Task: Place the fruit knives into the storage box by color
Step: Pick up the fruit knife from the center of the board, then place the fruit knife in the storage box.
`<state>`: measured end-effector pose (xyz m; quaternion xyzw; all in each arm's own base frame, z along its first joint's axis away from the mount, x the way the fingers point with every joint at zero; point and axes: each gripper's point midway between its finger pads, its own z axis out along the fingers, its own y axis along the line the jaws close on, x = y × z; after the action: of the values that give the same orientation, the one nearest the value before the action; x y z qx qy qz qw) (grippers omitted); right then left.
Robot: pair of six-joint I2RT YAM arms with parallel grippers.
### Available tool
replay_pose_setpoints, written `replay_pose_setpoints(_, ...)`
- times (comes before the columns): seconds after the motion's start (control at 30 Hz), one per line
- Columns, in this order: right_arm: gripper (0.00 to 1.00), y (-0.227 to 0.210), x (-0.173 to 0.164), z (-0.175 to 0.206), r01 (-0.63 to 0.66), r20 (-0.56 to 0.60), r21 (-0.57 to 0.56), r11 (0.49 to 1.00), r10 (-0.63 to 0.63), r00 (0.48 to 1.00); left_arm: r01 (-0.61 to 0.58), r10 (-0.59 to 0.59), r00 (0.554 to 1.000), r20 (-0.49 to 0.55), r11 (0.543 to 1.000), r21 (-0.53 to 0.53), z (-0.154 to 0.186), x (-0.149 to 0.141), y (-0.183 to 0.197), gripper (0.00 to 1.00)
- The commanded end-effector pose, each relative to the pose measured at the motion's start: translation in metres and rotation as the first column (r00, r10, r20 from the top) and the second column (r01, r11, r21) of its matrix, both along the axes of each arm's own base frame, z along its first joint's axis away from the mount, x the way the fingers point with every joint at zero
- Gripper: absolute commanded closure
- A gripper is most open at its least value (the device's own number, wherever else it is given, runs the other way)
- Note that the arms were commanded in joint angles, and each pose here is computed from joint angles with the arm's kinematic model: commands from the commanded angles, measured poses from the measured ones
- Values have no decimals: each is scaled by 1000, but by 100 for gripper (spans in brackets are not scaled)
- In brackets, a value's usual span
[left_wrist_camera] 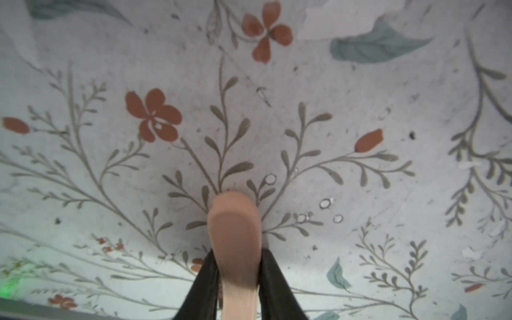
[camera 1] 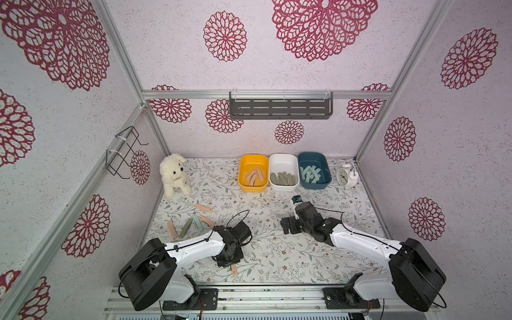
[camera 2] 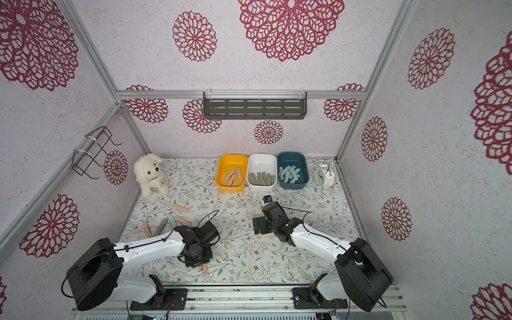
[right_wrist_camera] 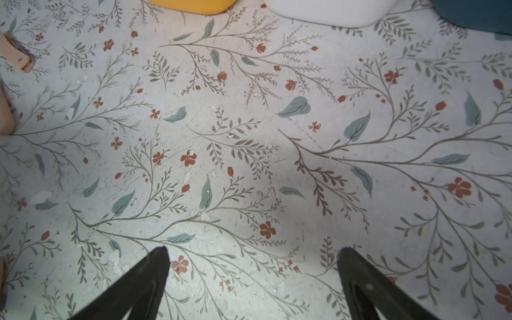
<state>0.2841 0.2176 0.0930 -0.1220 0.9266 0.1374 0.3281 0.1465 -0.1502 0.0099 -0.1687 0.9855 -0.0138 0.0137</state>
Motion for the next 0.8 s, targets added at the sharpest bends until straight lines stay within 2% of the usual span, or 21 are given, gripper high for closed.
replay_pose_setpoints(0.0, 1, 4, 9, 16, 17, 27, 9, 1000, -18, 999, 27, -26, 998, 59, 1000, -16, 4, 21, -9, 77)
replay_pose_setpoints(0.07, 1, 7, 14, 22, 22, 40, 16, 1000, -23, 999, 49, -48, 996, 71, 999, -14, 9, 30, -11, 84)
replay_pose_setpoints(0.23, 1, 12, 23, 33, 13, 61, -5, 1000, -13, 998, 67, -61, 990, 129, 997, -41, 34, 75, -15, 85)
replay_pose_setpoints(0.37, 1, 8, 33, 37, 23, 77, -44, 999, -20, 997, 95, -88, 980, 179, 995, -32, 57, 127, -12, 87)
replay_pose_setpoints(0.57, 1, 13, 48, 40, 28, 87, -22, 999, -26, 996, 183, -171, 959, 225, 983, -32, 97, 208, -23, 91)
replay_pose_setpoints(0.67, 1, 17, 58, 42, 28, 94, -16, 999, -27, 995, 228, -221, 944, 244, 974, 2, 113, 248, -25, 92)
replay_pose_setpoints(0.77, 1, 18, 64, 42, 31, 95, 0, 1000, -31, 995, 245, -241, 934, 265, 969, 18, 118, 290, -28, 92)
